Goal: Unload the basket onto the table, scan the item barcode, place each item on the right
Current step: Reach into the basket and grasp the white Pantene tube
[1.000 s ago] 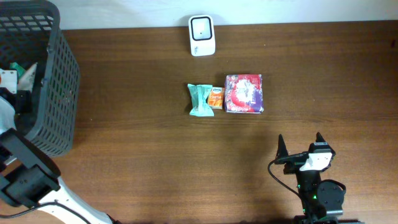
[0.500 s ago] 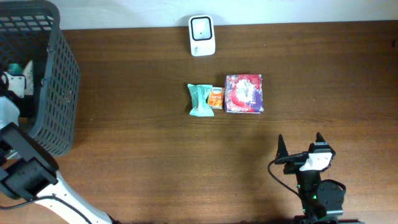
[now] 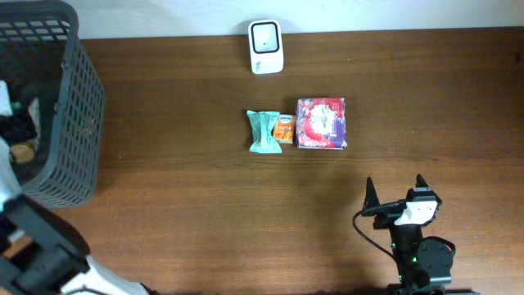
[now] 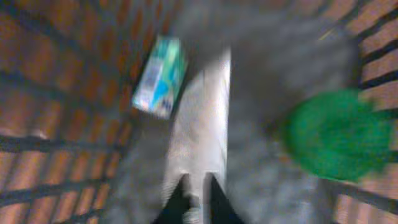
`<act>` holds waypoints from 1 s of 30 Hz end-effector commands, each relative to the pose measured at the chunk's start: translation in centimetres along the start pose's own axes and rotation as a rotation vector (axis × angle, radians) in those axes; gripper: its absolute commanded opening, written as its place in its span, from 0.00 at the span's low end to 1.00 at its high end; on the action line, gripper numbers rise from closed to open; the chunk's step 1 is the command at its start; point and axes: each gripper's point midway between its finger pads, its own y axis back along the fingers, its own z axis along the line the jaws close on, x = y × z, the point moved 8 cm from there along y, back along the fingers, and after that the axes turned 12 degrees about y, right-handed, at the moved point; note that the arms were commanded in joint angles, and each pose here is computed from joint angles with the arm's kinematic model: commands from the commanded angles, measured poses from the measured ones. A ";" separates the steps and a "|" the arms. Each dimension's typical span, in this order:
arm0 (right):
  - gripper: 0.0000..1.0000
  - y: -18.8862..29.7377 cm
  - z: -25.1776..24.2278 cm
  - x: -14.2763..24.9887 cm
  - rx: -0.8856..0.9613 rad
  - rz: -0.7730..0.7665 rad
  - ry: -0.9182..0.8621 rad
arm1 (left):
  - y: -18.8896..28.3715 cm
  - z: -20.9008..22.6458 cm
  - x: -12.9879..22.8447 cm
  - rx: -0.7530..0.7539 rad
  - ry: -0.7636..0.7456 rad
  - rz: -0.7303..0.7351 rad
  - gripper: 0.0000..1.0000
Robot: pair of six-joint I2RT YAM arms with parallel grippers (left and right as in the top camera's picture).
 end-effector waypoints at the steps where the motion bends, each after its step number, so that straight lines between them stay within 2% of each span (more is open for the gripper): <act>1: 0.99 0.0 -0.1 0.3 0.010 0.008 -0.004 | 8.0 -1.5 -3.0 0.137 0.013 -0.207 0.02; 2: 0.99 0.0 -0.1 0.3 0.010 0.008 -0.004 | 9.7 -1.8 -3.6 0.171 0.044 -0.259 0.03; 4: 0.99 0.0 -0.1 0.3 0.010 0.008 -0.004 | 15.7 -3.7 -5.9 0.379 0.129 -0.458 0.03; 6: 0.99 0.0 -0.1 0.3 0.010 0.008 -0.004 | 17.9 -4.3 -6.6 0.454 0.110 -0.533 0.07; 7: 0.99 0.0 -0.1 0.3 0.010 0.008 -0.004 | 18.2 -4.4 -6.7 0.450 0.106 -0.543 0.21; 9: 0.99 0.0 -0.1 0.3 0.010 0.008 -0.004 | 17.0 -3.6 -6.0 0.357 0.154 -0.484 0.35; 10: 0.99 0.0 -0.1 0.3 0.010 0.008 -0.004 | 15.9 -3.0 -5.5 0.295 0.183 -0.439 0.39; 11: 0.99 0.0 -0.1 0.3 0.010 0.008 -0.004 | 14.8 -2.5 -5.0 0.240 0.206 -0.396 0.47; 12: 0.99 0.0 -0.1 0.3 0.010 0.008 -0.004 | 13.3 -1.9 -4.5 0.183 0.229 -0.345 0.61; 13: 0.99 0.0 -0.1 0.3 0.010 0.008 -0.004 | 11.6 -1.4 -4.0 0.142 0.246 -0.298 0.64; 14: 0.99 0.0 -0.1 0.3 0.010 0.008 -0.004 | 10.3 -1.1 -3.8 0.119 0.254 -0.266 0.74; 15: 0.98 0.0 -0.1 0.3 0.010 0.008 -0.004 | 8.3 -1.0 -3.3 0.112 0.262 -0.218 0.79; 23: 0.99 0.0 -0.1 0.3 0.010 0.008 -0.004 | -6.1 -0.6 2.1 0.111 0.306 0.104 0.79; 27: 0.99 0.0 -0.1 0.3 0.010 0.008 -0.004 | -10.1 -0.7 5.0 0.111 0.322 0.222 0.75; 28: 0.99 0.0 -0.1 0.3 0.010 0.008 -0.004 | -10.6 -0.7 5.6 0.111 0.325 0.249 0.73; 30: 0.99 0.0 -0.1 0.3 0.010 0.008 -0.004 | -11.9 -0.9 7.3 0.110 0.334 0.319 0.53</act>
